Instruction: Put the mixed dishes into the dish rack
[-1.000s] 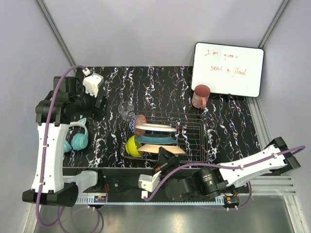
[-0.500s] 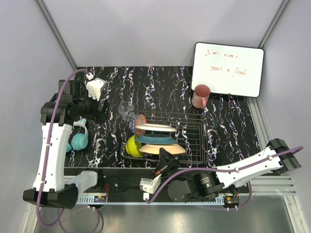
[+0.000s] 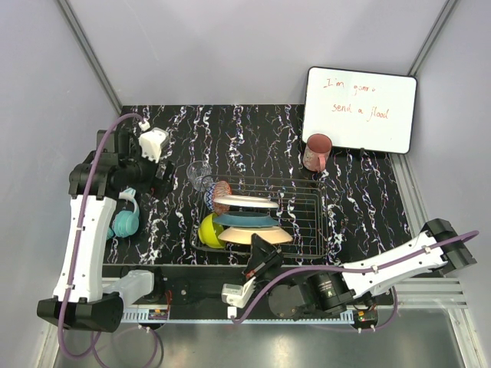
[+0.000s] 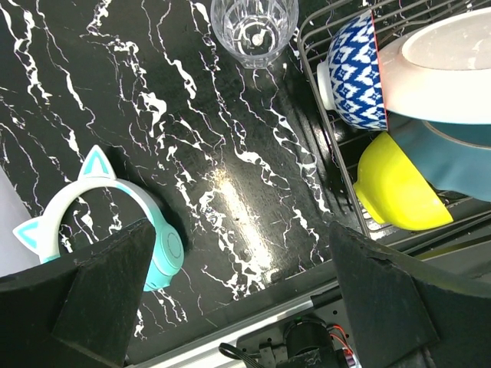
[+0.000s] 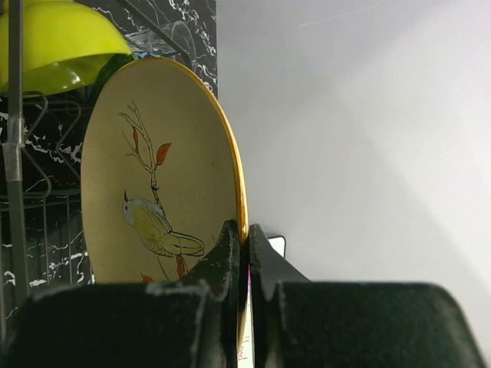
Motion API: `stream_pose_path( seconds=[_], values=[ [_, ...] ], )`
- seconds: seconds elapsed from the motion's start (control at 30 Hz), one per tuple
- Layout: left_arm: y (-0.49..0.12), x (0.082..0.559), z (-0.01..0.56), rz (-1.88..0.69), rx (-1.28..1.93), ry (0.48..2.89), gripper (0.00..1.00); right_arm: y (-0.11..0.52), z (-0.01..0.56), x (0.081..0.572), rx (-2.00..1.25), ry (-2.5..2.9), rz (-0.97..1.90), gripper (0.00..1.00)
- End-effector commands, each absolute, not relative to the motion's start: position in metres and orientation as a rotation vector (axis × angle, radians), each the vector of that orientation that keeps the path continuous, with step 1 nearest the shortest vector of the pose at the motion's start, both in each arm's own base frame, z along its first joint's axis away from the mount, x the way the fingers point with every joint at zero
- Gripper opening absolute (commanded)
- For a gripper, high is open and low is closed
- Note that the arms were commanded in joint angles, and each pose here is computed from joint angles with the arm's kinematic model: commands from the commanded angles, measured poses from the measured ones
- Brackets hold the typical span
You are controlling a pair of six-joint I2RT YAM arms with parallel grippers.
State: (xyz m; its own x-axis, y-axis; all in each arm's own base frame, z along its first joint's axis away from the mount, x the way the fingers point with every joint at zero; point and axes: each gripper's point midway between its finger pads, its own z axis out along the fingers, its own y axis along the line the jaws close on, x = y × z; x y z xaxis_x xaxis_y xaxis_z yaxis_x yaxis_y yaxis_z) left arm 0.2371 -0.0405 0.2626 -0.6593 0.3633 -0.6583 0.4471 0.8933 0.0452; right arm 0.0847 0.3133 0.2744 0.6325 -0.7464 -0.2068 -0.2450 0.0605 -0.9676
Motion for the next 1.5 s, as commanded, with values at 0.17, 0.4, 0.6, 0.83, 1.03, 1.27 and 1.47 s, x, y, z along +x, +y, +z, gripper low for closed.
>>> stream_pose_path(
  seconds=[0.17, 0.4, 0.6, 0.83, 1.03, 1.27, 1.47],
  values=[
    [-0.042, 0.241, 0.270, -0.147, 0.579, 2.284, 0.99, 0.299, 0.278, 0.092, -1.408, 0.931, -0.441, 0.00],
    [-0.041, 0.240, 0.270, -0.141, 0.583, 2.283, 0.99, 0.299, 0.270, 0.097, -1.408, 0.920, -0.461, 0.00],
    [-0.042, 0.240, 0.267, -0.145, 0.582, 2.289, 0.99, 0.300, 0.309, 0.098, -1.324, 0.842, -0.507, 0.00],
    [-0.040, 0.235, 0.258, -0.137, 0.595, 2.299, 0.99, 0.303, 0.322, 0.095, -1.282, 0.784, -0.537, 0.00],
    [-0.040, 0.234, 0.253, -0.136, 0.601, 2.302, 0.99, 0.302, 0.308, 0.095, -1.291, 0.814, -0.513, 0.00],
    [-0.041, 0.234, 0.250, -0.147, 0.597, 2.305, 0.99, 0.304, 0.288, 0.094, -1.303, 0.859, -0.475, 0.00],
    [-0.040, 0.236, 0.250, -0.139, 0.600, 2.302, 0.99, 0.304, 0.273, 0.094, -1.311, 0.899, -0.440, 0.00]
  ],
)
